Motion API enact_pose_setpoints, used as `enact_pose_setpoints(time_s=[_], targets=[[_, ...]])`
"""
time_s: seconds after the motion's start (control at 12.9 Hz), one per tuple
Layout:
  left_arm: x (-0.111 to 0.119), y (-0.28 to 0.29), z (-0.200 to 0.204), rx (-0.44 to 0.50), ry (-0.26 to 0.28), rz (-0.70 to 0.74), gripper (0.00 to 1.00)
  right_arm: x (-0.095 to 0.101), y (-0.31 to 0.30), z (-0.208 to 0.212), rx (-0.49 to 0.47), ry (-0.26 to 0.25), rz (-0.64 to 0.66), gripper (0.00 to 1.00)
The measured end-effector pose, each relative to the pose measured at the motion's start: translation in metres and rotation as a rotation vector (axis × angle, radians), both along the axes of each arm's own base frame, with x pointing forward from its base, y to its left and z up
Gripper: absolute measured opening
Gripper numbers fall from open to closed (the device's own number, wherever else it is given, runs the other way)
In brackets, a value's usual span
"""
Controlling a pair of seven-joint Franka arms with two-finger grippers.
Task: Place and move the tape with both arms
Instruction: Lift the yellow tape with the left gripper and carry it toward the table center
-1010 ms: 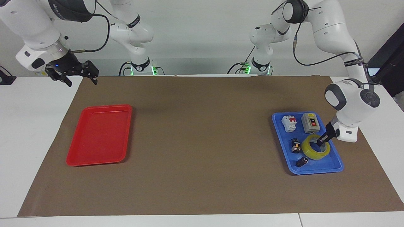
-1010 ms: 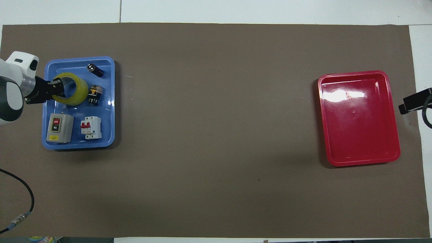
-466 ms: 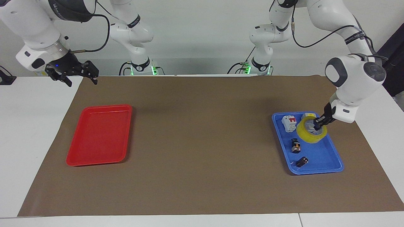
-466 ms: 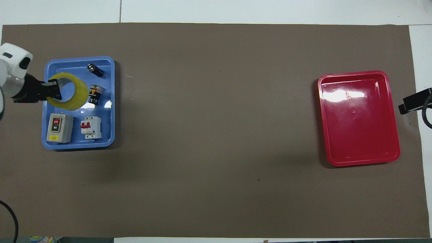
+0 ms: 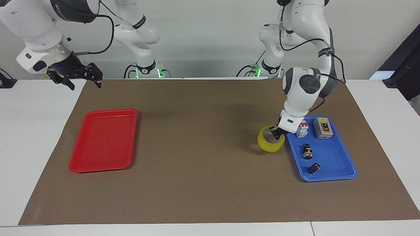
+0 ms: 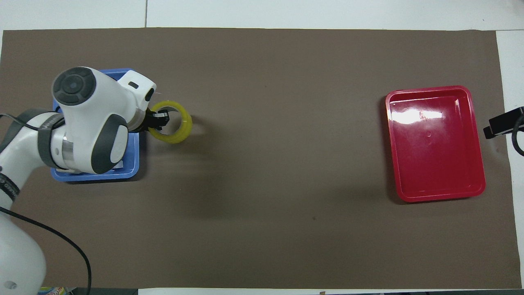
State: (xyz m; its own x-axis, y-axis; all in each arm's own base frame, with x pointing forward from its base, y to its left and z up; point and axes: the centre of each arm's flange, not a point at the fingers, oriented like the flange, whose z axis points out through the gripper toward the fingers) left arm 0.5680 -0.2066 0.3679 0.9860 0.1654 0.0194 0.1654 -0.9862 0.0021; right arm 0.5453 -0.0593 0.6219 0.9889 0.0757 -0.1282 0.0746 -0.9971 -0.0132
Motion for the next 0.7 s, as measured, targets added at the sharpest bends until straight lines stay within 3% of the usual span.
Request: enact_pose_setpoints(time_s=[0.23,0.39,0.7], targets=[[-0.032,-0.097,-0.020,0.019,-0.027,0.014,0.22,0.000,0.000,0.000,0.000,0.000,0.000,1.00],[-0.040,-0.150,-0.039,0.015,-0.066,0.038,0.22,0.000,0.000,0.000,0.000,0.000,0.000,1.00],[-0.061,-0.203,-0.059,0.013,-0.067,-0.019,0.22,0.000,0.000,0.000,0.000,0.000,0.000,1.00]])
